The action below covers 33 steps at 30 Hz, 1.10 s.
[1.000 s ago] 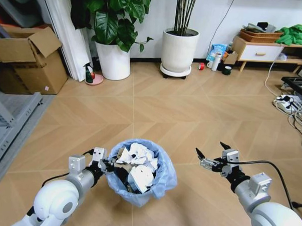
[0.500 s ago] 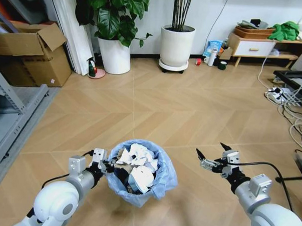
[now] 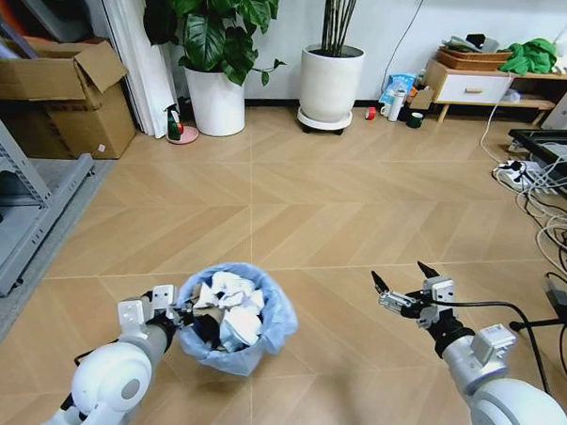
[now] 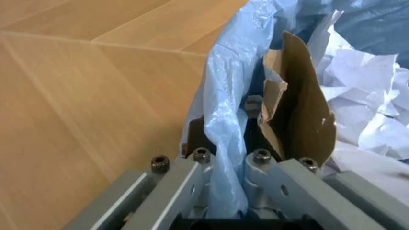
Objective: Pick up the trash bin and place the garbage on the floor into it.
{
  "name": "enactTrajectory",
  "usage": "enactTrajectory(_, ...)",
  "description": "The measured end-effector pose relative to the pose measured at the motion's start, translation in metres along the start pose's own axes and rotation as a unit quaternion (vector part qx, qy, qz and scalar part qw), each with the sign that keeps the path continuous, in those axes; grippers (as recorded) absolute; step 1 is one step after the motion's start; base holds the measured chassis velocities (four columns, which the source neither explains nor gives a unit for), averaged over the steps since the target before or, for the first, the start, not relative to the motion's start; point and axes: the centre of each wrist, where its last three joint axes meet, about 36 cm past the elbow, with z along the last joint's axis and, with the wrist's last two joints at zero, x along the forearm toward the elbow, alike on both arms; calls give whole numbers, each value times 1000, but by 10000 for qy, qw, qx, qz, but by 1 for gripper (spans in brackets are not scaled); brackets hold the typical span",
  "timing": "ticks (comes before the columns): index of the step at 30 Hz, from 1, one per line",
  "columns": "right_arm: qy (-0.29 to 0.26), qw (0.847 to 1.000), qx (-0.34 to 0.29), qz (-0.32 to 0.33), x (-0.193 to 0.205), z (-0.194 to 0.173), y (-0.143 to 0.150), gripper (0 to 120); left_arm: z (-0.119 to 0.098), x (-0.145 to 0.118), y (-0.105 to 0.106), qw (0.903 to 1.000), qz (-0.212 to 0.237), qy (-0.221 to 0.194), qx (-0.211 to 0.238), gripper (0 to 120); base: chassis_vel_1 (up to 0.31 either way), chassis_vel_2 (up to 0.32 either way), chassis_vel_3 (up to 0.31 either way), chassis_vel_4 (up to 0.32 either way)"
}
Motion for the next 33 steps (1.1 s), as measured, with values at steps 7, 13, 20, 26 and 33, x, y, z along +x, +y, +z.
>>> enactTrajectory(7, 3, 10000, -12, 34, -1, 2, -1, 100, 0, -12, 9, 9988, -118, 210, 428, 0, 0, 0, 0, 0)
enactTrajectory(13, -5, 10000, -25, 47, -2, 2, -2, 100, 0, -22, 12, 9974, -192, 271, 646, 0, 0, 0, 0, 0)
enactTrajectory(20, 22, 10000, -42, 49, 2, 7, 0, 100, 9, -38, 25, 9965, -361, 266, 706, 0, 0, 0, 0, 0)
enactTrajectory(26, 19, 10000, -46, 42, 2, 7, 0, 100, 9, -41, 32, 9961, -382, 239, 754, 0, 0, 0, 0, 0)
enactTrajectory(33, 11, 10000, -34, 24, 2, 7, 1, 100, 10, -45, 37, 9956, -385, 225, 827, 0, 0, 0, 0, 0)
